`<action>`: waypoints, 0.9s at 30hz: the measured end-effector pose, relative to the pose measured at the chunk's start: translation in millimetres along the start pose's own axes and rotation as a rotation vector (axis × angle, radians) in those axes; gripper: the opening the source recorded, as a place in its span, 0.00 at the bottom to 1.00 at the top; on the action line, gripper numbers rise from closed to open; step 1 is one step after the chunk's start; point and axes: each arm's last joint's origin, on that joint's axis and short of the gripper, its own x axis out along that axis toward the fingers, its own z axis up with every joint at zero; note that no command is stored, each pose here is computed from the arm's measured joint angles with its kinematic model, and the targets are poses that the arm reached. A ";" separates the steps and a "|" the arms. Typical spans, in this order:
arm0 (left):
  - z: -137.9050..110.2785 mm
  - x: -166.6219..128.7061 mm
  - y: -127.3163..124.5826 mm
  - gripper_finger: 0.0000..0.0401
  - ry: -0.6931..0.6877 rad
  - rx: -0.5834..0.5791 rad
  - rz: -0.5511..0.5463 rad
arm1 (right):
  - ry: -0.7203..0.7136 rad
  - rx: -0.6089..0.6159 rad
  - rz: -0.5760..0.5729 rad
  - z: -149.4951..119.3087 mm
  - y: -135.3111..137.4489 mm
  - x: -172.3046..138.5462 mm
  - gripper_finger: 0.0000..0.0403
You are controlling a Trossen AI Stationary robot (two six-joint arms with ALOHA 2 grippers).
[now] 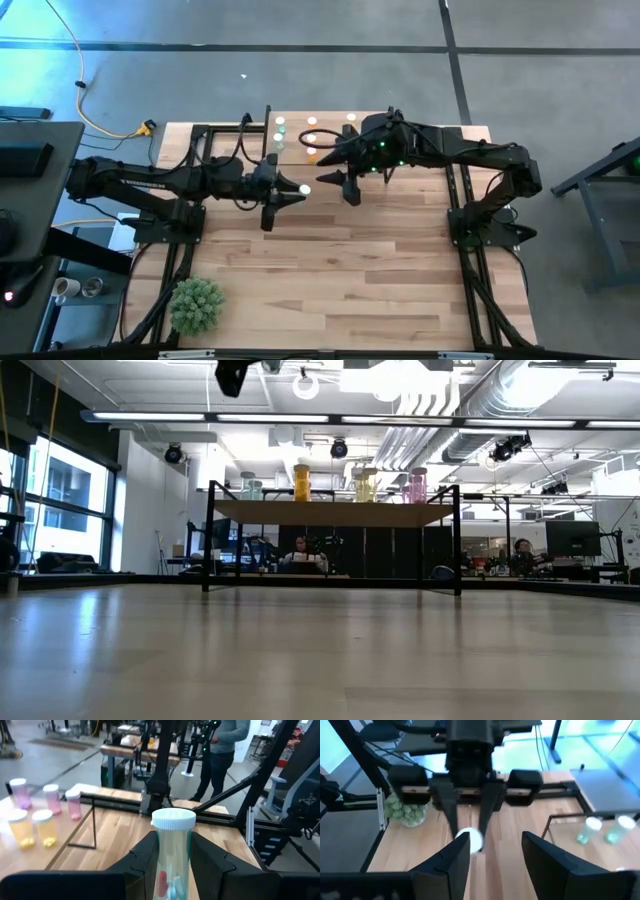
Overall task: Pick and place medicine bottles onto shelf by color
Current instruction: Put the blue pill bottle on the shelf aligned with the other blue pill bottles
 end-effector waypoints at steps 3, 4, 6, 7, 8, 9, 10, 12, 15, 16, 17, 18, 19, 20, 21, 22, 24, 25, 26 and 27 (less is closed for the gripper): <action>1.8 0.4 -7.3 0.22 -0.034 0.032 0.002 | -0.027 -0.028 0.006 0.9 1.8 2.5 0.42; 2.4 0.6 -9.0 0.22 -0.045 0.038 0.009 | -0.025 -0.030 0.009 0.0 2.6 3.6 0.42; 2.9 0.5 -11.3 0.22 -0.056 0.049 0.023 | -0.028 -0.033 0.018 -1.0 5.1 7.6 0.42; 3.5 0.4 -12.1 0.22 -0.064 0.057 0.027 | -0.035 -0.036 0.024 -0.9 6.5 9.7 0.42; 4.2 0.3 -12.8 0.22 -0.072 0.064 0.029 | -0.031 -0.037 0.028 -1.7 7.5 11.1 0.42; 4.7 0.3 -12.9 0.22 -0.078 0.069 0.029 | -0.024 -0.038 0.036 -2.9 8.6 14.4 0.42; 5.0 0.2 -12.9 0.22 -0.081 0.074 0.029 | -0.030 -0.040 0.045 -2.8 9.9 17.3 0.42; 5.2 0.3 -12.7 0.22 -0.084 0.079 0.036 | -0.012 -0.042 0.061 -5.6 12.6 22.6 0.42; 5.8 0.3 -11.6 0.22 -0.090 0.077 0.057 | -0.019 -0.047 0.072 -5.8 16.6 26.9 0.42; 5.9 0.3 -11.6 0.22 -0.092 0.077 0.057 | -0.023 -0.047 0.075 -5.6 17.7 28.1 0.42; 5.9 0.3 -11.5 0.22 -0.092 0.077 0.059 | -0.033 -0.049 0.076 -4.9 18.2 29.4 0.42; 5.9 0.3 -11.5 0.22 -0.092 0.078 0.059 | -0.032 -0.048 0.067 -5.2 18.0 30.2 0.42; 6.2 0.3 -11.5 0.22 -0.095 0.086 0.059 | -0.022 -0.047 0.050 -6.3 17.4 31.1 0.42; 6.5 0.3 -11.5 0.22 -0.097 0.099 0.058 | -0.016 -0.046 0.034 -7.2 16.8 32.6 0.42; 6.5 0.3 -11.6 0.22 -0.097 0.107 0.058 | -0.020 -0.046 0.022 -7.1 16.3 33.9 0.42; 6.4 0.4 -11.6 0.22 -0.096 0.110 0.059 | -0.018 -0.045 0.023 -7.3 16.3 34.4 0.42; 6.4 0.4 -11.7 0.22 -0.096 0.110 0.058 | -0.017 -0.025 0.029 -7.5 16.3 34.6 0.42; 6.5 0.4 -11.7 0.22 -0.097 0.111 0.058 | -0.016 -0.021 0.029 -7.6 16.3 34.6 0.42; 6.6 0.4 -11.8 0.22 -0.099 0.113 0.057 | -0.012 -0.021 0.027 -8.0 16.2 34.6 0.42; 6.6 0.4 -11.8 0.22 -0.099 0.116 0.058 | -0.009 -0.021 0.025 -8.3 16.2 34.6 0.42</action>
